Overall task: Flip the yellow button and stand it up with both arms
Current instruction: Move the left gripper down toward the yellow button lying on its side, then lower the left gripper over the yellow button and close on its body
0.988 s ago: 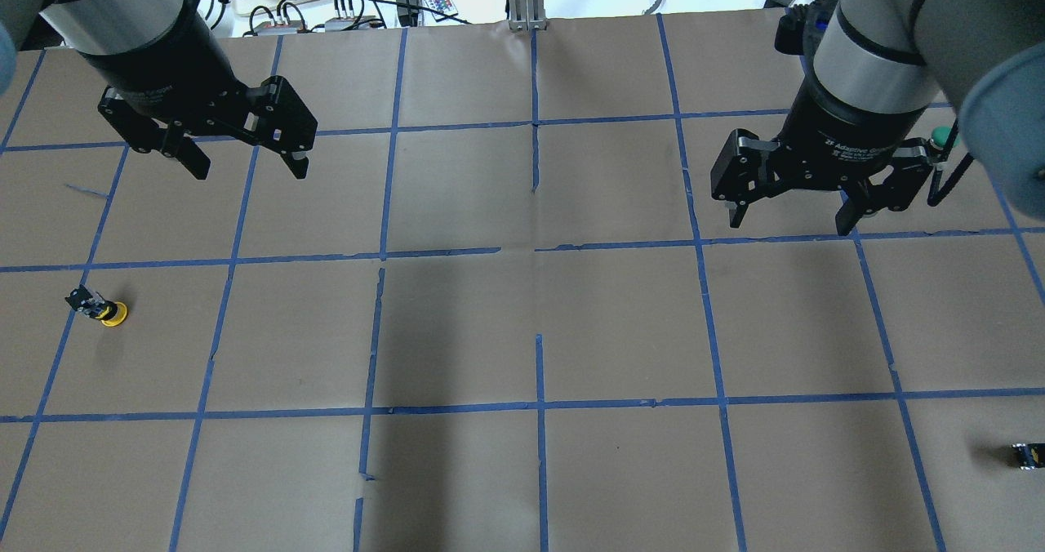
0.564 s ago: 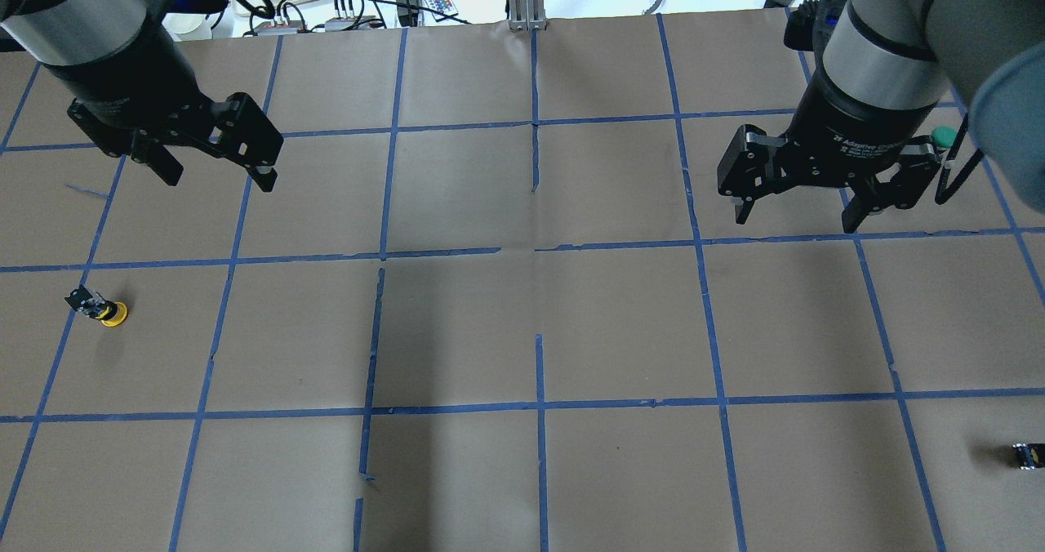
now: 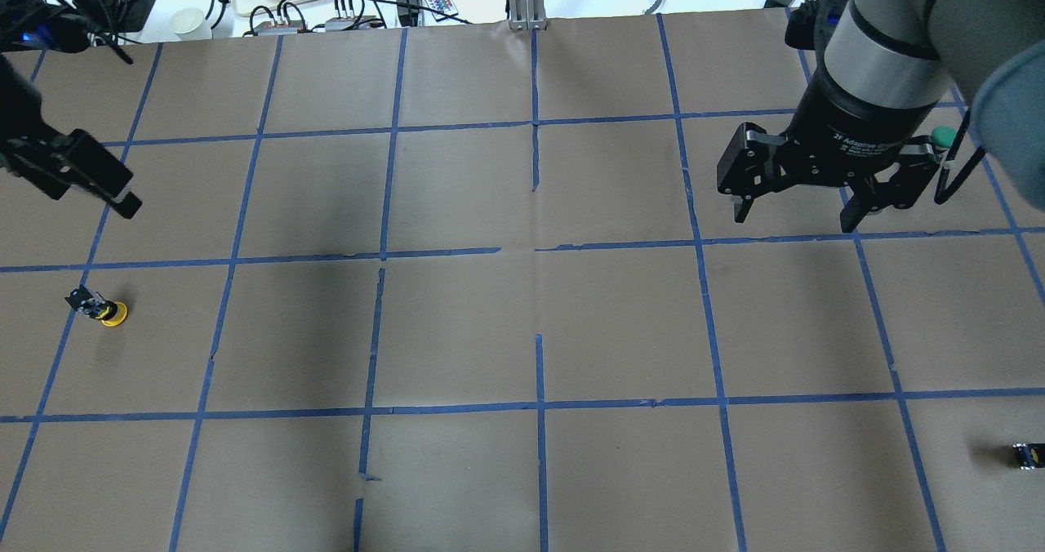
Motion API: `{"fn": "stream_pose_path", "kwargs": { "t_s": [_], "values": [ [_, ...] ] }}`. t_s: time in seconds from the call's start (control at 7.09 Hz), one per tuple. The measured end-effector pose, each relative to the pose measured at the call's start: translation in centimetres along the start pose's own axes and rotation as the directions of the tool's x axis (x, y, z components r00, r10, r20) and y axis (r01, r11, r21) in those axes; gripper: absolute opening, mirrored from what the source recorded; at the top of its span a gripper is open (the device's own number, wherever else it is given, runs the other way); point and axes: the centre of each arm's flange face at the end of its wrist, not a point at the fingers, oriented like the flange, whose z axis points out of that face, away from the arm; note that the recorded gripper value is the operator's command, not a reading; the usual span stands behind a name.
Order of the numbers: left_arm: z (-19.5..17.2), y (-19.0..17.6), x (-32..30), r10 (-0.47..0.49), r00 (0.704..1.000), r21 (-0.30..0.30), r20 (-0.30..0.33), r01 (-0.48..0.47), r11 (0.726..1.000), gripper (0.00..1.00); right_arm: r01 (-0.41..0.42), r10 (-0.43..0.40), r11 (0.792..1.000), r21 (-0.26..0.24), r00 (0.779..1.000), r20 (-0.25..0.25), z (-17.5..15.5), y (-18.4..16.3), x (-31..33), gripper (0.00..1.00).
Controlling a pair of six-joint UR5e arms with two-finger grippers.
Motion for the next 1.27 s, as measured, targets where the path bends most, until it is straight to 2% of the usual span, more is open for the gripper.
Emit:
{"fn": "stream_pose_path", "kwargs": {
  "t_s": [0.28, 0.71, 0.85, 0.99, 1.27],
  "values": [
    [4.3, 1.3, -8.6, 0.171, 0.985, 0.019, 0.01, -0.171, 0.985, 0.99, -0.001, 0.001, 1.0, 0.008, 1.0, 0.003, -0.1, -0.1, 0.0, 1.0],
    [10.7, 2.1, -18.0, 0.36, 0.932, 0.029, 0.049, -0.362, 0.932, 0.98, -0.008, 0.008, 1.0, 0.01, 1.0, 0.004, -0.1, -0.1, -0.1, 1.0],
    [12.5, 2.3, -19.6, 0.363, 0.93, 0.031, 0.052, -0.364, 0.931, 0.98, -0.018, 0.018, 1.0, 0.01, 1.0, 0.005, 0.0, -0.1, -0.1, 1.0],
    [14.4, 2.7, -20.1, 0.328, 0.944, 0.033, 0.05, -0.329, 0.944, 0.99, -0.023, 0.023, 1.0, 0.012, 1.0, 0.006, -0.1, -0.1, -0.1, 1.0],
    [18.6, 3.6, -19.2, 0.272, 0.956, 0.047, 0.111, -0.278, 0.959, 0.99, -0.034, 0.034, 0.999, 0.012, 0.999, 0.005, 0.1, 0.0, -0.2, 1.0]
  ]
}}
